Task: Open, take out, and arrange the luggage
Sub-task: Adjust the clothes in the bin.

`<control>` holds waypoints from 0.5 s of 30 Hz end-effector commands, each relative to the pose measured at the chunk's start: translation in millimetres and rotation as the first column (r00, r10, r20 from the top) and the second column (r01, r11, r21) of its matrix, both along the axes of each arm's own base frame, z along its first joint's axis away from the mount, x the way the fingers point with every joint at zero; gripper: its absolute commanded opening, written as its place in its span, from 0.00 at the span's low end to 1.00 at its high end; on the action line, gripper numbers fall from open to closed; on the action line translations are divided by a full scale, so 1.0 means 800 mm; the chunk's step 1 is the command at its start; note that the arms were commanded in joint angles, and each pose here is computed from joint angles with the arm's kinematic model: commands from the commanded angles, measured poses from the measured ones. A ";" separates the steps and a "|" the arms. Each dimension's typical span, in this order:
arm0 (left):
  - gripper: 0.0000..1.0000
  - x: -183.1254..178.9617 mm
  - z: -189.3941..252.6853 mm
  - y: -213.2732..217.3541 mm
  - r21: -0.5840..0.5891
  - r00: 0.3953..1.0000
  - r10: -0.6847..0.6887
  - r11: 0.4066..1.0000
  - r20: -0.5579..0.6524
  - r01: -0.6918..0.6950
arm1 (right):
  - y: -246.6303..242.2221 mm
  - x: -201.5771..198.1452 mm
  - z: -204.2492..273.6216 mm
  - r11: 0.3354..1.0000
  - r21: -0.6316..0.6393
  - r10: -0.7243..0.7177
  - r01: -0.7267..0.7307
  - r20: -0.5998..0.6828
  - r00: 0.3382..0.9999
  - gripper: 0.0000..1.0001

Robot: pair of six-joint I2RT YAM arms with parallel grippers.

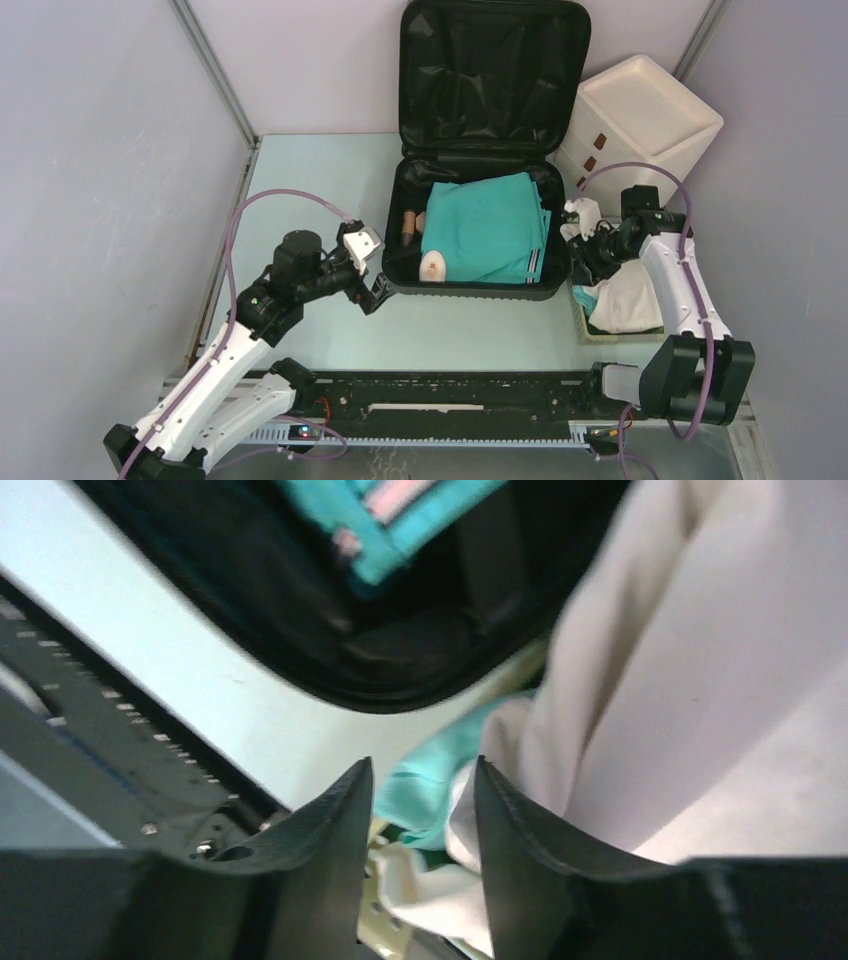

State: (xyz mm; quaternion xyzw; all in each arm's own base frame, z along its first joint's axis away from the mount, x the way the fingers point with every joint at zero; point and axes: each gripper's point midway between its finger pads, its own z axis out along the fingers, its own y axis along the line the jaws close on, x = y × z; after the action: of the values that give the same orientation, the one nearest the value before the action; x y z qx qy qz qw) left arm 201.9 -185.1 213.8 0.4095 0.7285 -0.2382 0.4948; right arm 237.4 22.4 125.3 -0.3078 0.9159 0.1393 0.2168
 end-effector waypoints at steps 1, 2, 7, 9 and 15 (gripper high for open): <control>1.00 0.009 0.005 0.003 -0.037 0.999 0.031 0.999 0.022 -0.030 | 0.050 -0.007 0.086 0.964 0.205 0.134 -0.168 0.172 0.976 0.53; 1.00 0.012 0.009 0.004 -0.059 0.999 0.049 0.997 0.019 -0.048 | 0.056 -0.008 0.102 0.955 0.228 0.144 -0.190 0.205 0.968 0.55; 1.00 0.039 0.042 0.007 -0.237 0.981 0.186 0.952 -0.052 -0.193 | 0.089 -0.016 0.159 0.885 0.363 0.157 -0.292 0.358 0.920 0.64; 1.00 0.048 0.051 0.000 -0.297 0.973 0.201 0.928 -0.109 -0.225 | 0.104 -0.024 0.168 0.831 0.441 0.163 -0.338 0.387 0.907 0.67; 1.00 0.080 0.079 -0.038 -0.468 0.951 0.154 0.842 -0.266 -0.267 | 0.104 -0.028 0.164 0.742 0.568 0.099 -0.355 0.431 0.897 0.68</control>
State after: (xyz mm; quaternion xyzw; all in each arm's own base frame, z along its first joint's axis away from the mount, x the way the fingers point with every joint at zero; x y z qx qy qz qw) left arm 246.6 -194.0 238.0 0.2262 0.7612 -0.3237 0.5144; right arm 217.7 100.6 247.9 -0.3700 0.7547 0.3428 0.4196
